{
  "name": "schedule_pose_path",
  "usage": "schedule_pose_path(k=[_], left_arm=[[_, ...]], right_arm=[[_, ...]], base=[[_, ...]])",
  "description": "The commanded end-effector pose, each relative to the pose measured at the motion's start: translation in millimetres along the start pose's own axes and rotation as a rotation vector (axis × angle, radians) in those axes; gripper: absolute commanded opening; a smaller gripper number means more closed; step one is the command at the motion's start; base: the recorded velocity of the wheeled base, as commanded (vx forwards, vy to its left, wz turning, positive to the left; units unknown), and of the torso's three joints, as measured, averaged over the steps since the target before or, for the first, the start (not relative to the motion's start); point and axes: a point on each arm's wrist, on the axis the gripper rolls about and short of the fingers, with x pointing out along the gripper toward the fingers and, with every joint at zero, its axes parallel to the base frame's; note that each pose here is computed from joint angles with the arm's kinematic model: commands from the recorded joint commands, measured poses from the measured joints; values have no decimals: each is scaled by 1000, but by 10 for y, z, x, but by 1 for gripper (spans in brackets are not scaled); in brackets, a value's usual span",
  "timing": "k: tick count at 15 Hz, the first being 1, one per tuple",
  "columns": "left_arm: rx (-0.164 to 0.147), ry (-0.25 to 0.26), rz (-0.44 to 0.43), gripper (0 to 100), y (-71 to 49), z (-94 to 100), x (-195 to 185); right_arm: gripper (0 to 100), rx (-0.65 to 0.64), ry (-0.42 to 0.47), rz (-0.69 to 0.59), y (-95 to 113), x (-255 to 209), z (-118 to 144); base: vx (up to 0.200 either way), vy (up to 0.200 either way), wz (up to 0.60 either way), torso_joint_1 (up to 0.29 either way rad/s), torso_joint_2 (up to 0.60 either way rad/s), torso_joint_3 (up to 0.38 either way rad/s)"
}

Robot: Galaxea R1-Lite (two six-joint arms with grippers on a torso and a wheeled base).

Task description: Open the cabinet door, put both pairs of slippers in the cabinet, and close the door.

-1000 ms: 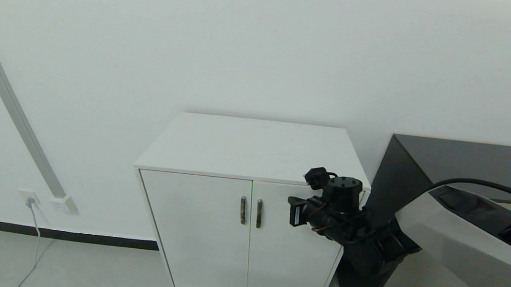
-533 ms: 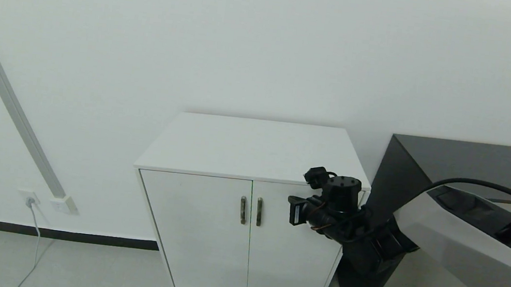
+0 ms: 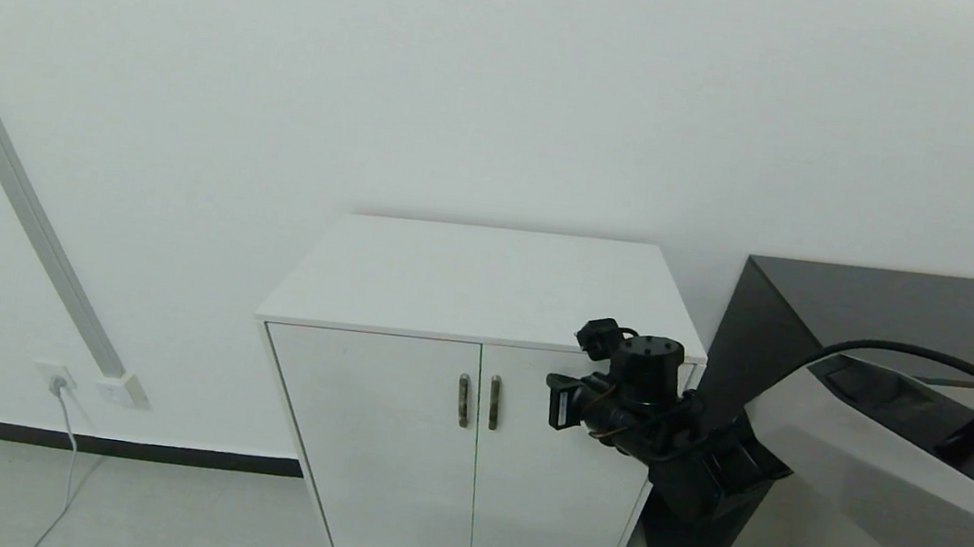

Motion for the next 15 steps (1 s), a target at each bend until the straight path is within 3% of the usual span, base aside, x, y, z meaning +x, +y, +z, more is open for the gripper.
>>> schedule_pose_path(k=[1,8,12,15], left_arm=[[0,1,0,0,0,0,1],[0,1,0,0,0,0,1],[-2,1,2,0,0,0,1],[-2,1,5,0,1,0,1]], right_arm=[[0,-1,3,6,27,-48,17],[0,-10,-28,4,197,-746,153],[0,6,-72,-106,-21,-1309,229],[0,26,-116,-266,-248,-1689,263]], base=[[0,0,0,0,0,0],[0,0,0,0,0,0],[0,0,0,0,0,0],[0,0,0,0,0,0]])
